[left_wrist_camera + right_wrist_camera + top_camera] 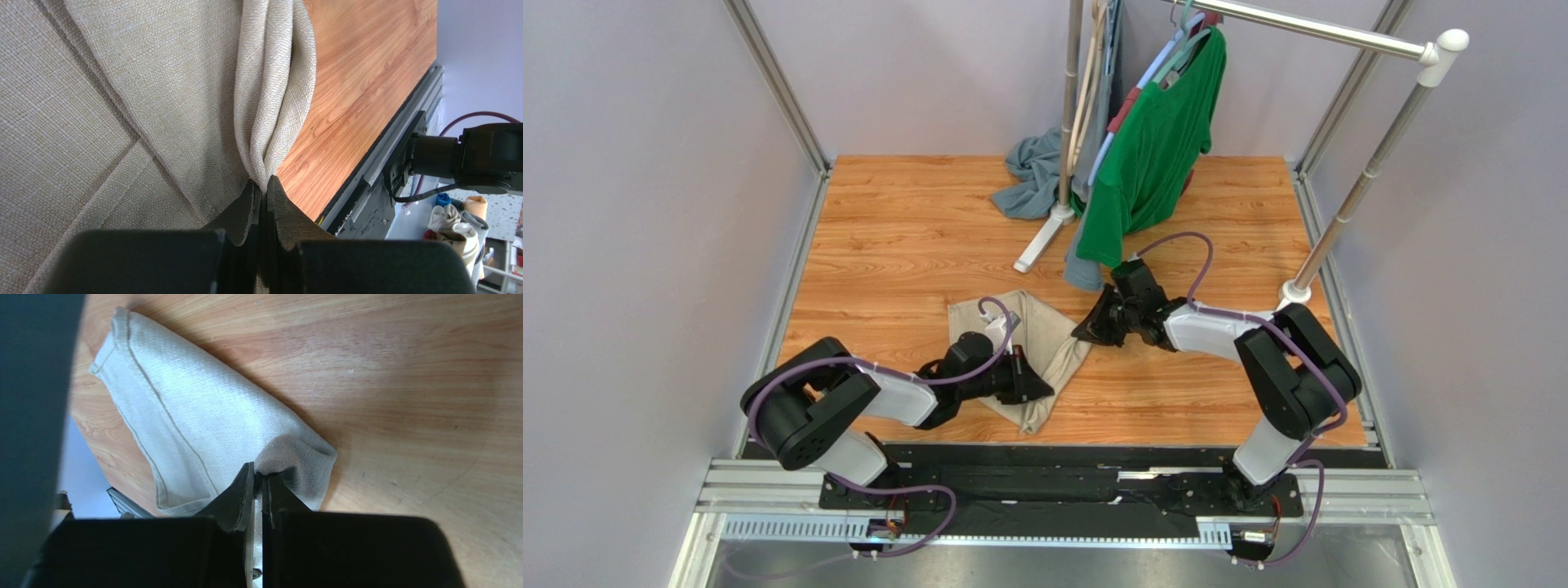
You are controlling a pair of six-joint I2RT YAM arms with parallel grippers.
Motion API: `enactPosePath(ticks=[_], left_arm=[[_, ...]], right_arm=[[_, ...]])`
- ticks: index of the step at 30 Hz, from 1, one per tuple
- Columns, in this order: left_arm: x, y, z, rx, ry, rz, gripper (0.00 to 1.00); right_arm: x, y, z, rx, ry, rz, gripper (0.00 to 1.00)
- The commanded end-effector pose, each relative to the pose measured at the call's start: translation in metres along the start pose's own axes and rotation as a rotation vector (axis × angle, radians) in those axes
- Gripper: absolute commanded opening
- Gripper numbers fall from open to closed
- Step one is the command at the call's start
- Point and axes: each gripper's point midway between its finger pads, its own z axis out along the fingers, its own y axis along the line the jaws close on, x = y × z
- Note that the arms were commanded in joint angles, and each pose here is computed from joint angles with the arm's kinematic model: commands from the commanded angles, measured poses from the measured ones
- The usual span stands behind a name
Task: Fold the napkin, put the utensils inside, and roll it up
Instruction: Roll the napkin with the utensil
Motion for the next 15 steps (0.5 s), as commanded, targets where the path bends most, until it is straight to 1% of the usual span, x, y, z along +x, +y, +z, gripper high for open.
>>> enactPosePath(ticks=[1, 2, 5, 6, 9, 10, 12, 13, 15], left_arm=[[0.011, 0.004, -0.001, 0.001, 0.025, -0.047, 0.00], [0.013, 0.006, -0.001, -0.002, 0.024, -0.060, 0.00], [0.018, 0.013, -0.001, -0.018, 0.029, -0.100, 0.00], [0.018, 0.015, -0.001, -0.022, 0.028, -0.112, 0.00], [0.020, 0.017, 0.000, -0.025, 0.025, -0.133, 0.00], [0.019, 0.017, 0.000, -0.026, 0.023, -0.137, 0.00], [0.020, 0.018, 0.000, -0.030, 0.023, -0.146, 0.00], [0.020, 0.019, 0.000, -0.033, 0.020, -0.150, 0.00], [0.019, 0.021, -0.001, -0.041, 0.015, -0.157, 0.00]], right_arm=[[-0.013, 0.014, 0.015, -0.027, -0.053, -0.033, 0.06], [-0.013, 0.016, 0.016, -0.035, -0.049, -0.037, 0.07], [-0.012, 0.024, 0.016, -0.066, -0.038, -0.065, 0.17], [-0.013, 0.028, 0.014, -0.079, -0.042, -0.090, 0.27], [-0.021, 0.047, -0.003, -0.137, -0.077, -0.166, 0.46], [-0.025, 0.055, -0.015, -0.150, -0.105, -0.185, 0.48], [-0.029, 0.054, -0.027, -0.132, -0.131, -0.210, 0.50], [-0.036, 0.057, -0.041, -0.138, -0.183, -0.229, 0.51], [-0.033, 0.050, -0.051, -0.114, -0.197, -0.234, 0.51]])
